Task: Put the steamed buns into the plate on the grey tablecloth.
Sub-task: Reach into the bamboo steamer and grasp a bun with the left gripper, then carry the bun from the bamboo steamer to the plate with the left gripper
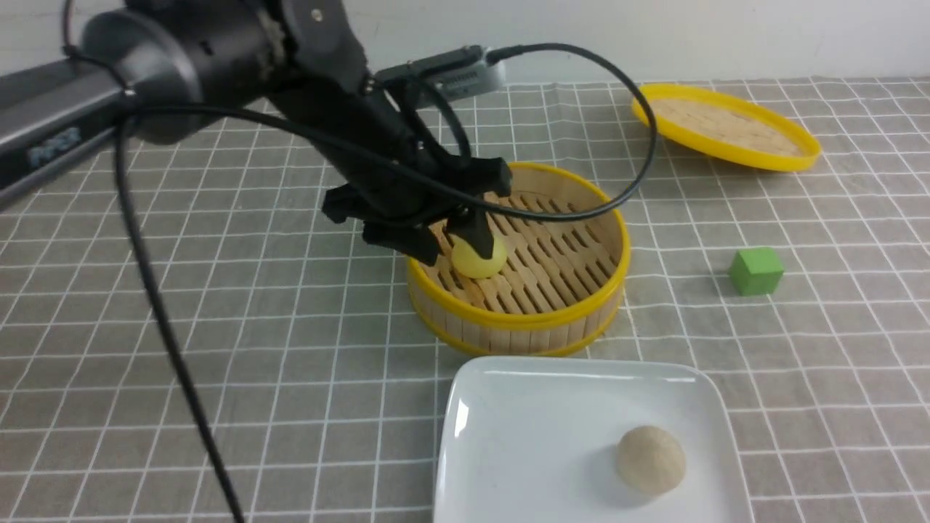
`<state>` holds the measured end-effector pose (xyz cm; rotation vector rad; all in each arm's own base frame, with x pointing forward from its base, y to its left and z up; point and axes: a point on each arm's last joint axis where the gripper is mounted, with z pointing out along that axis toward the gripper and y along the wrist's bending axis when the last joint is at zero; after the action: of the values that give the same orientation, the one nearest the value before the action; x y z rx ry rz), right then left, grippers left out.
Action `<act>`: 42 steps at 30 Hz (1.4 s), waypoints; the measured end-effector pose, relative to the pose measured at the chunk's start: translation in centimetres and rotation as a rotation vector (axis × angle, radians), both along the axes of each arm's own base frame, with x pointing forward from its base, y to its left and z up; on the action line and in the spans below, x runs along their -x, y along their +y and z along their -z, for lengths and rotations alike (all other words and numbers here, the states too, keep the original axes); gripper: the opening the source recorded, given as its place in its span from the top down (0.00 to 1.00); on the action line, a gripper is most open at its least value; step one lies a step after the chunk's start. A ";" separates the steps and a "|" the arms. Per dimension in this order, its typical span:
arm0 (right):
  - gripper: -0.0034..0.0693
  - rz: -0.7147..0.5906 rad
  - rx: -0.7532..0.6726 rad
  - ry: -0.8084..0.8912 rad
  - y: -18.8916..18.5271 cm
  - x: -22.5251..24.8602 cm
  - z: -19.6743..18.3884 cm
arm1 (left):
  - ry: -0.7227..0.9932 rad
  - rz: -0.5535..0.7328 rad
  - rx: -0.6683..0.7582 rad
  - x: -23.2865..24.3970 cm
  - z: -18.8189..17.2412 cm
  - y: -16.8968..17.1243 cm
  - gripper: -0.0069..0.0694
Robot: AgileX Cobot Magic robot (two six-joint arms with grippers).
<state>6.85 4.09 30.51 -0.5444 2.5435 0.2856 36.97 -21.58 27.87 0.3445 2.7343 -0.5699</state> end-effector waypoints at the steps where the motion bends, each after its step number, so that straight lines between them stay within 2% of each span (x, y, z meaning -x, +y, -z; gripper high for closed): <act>1: 0.97 0.000 0.000 0.000 0.0 0.0 0.0 | -0.006 0.008 -0.005 -0.5 0.2 -0.5 0.27; 7: 0.96 0.030 -0.020 0.002 0.0 -0.1 -0.1 | -0.047 0.035 -0.048 -3.6 1.6 -2.4 0.25; 13: 0.95 0.043 -0.037 -0.012 0.1 -0.2 -0.2 | -0.108 0.048 -0.165 -5.6 3.6 -2.3 0.25; 18: 0.95 0.044 -0.039 -0.015 0.1 -0.2 -0.2 | -0.094 0.049 -0.182 -6.2 5.6 -2.6 0.25; 23: 0.95 0.047 -0.040 -0.013 0.1 -0.2 -0.1 | -0.085 0.049 -0.181 -6.4 6.4 -2.7 0.31; 25: 0.95 0.053 -0.044 -0.011 0.1 -0.2 -0.1 | -0.085 0.051 -0.180 -6.4 6.5 -2.7 0.38; 26: 0.95 0.059 -0.047 -0.009 0.1 -0.2 -0.1 | -0.084 0.051 -0.177 -6.4 6.5 -2.8 0.50; 27: 0.95 0.060 -0.047 -0.008 0.1 -0.2 -0.1 | -0.083 0.052 -0.175 -6.4 6.5 -2.8 0.57; 28: 0.95 0.060 -0.047 -0.008 0.1 -0.2 -0.1 | -0.083 0.052 -0.175 -6.4 6.5 -2.8 0.59; 30: 0.95 0.062 -0.048 -0.007 0.1 -0.2 -0.1 | -0.073 0.052 -0.168 -6.3 6.4 -2.8 0.79; 31: 0.94 0.062 -0.047 -0.006 0.1 -0.2 -0.1 | -0.065 0.054 -0.165 -6.2 6.2 -2.9 0.84; 36: 0.93 0.063 -0.048 -0.007 0.1 -0.2 -0.1 | -0.040 0.072 -0.160 -5.3 2.8 -2.6 0.88; 39: 0.93 0.063 -0.048 -0.007 0.1 -0.2 -0.1 | -0.078 0.098 -0.144 -3.9 -1.8 -1.9 0.88; 40: 0.93 0.063 -0.048 -0.007 0.1 -0.2 -0.1 | -0.086 0.097 -0.140 -3.8 -2.2 -1.9 0.88; 41: 0.93 0.063 -0.049 -0.007 0.1 -0.3 -0.1 | -0.151 0.113 -0.114 -2.6 -5.6 -1.3 0.88; 42: 0.93 0.063 -0.049 -0.008 0.1 -0.3 -0.1 | -0.184 0.116 -0.099 -1.8 -7.4 -0.9 0.88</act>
<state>7.11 4.21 30.61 -0.4448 2.5334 0.3217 38.74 -22.44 35.26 0.5545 2.5823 -0.4102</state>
